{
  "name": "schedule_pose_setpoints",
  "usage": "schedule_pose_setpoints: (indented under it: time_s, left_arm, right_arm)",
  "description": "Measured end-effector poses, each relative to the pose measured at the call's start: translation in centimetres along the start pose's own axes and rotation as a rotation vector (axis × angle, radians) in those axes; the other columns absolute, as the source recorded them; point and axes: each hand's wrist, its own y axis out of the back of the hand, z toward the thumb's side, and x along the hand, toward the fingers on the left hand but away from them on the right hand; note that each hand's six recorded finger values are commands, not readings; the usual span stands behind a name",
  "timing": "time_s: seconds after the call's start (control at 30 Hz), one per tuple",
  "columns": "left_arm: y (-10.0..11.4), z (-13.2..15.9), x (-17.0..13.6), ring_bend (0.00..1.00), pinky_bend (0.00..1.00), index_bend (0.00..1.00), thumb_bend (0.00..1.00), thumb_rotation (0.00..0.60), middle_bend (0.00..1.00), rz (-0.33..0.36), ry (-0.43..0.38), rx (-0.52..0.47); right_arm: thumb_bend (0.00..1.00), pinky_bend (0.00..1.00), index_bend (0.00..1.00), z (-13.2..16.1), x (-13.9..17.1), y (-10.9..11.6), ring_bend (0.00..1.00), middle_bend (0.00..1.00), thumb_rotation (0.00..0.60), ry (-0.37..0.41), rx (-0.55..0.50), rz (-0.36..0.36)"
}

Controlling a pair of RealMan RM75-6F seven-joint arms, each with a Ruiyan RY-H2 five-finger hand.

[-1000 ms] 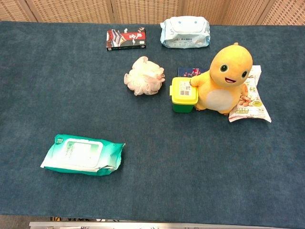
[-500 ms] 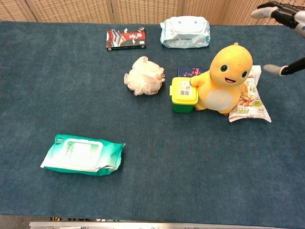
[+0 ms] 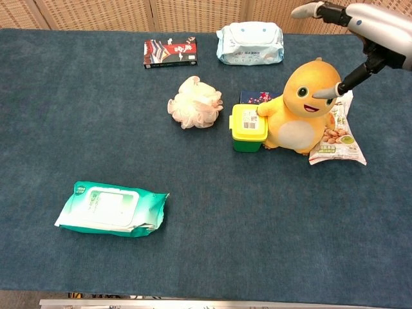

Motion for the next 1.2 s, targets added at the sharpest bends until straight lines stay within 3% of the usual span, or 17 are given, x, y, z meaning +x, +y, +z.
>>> schedule_pose_setpoints:
  time_s: [0.27,0.43,0.77,1.03,1.2]
  left_arm:
    - [0.1,-0.2,-0.1,0.13,0.03,0.14,0.00,0.600,0.07,0.000,0.004,-0.002]
    - [0.1,-0.5,-0.1,0.13,0.03,0.14,0.00,0.600,0.07,-0.001,0.011,-0.001]
    - [0.2,-0.7,-0.3,0.13,0.04,0.14,0.00,0.600,0.07,0.001,0.015,-0.005]
    - [0.2,-0.6,-0.3,0.13,0.05,0.14,0.00,0.600,0.07,0.001,0.013,-0.004]
    - [0.1,-0.7,-0.4,0.13,0.05,0.14,0.00,0.600,0.07,-0.001,0.015,-0.005]
  right_arm:
    - [0.00,0.08,0.10,1.4,-1.5,-0.8,0.00,0.06,0.600,0.027,-0.058,0.012]
    - [0.00,0.08,0.10,1.8,-2.1,-1.3,0.00,0.06,0.600,0.035,-0.039,0.032]
    - [0.01,0.07,0.10,2.7,-2.1,-1.9,0.00,0.06,0.596,0.053,0.016,0.155]
    - [0.50,0.07,0.08,3.0,-1.7,-2.3,0.00,0.06,0.567,0.069,-0.019,0.238]
    - [0.70,0.06,0.08,3.0,-1.8,-2.3,0.00,0.06,0.529,0.079,-0.042,0.235]
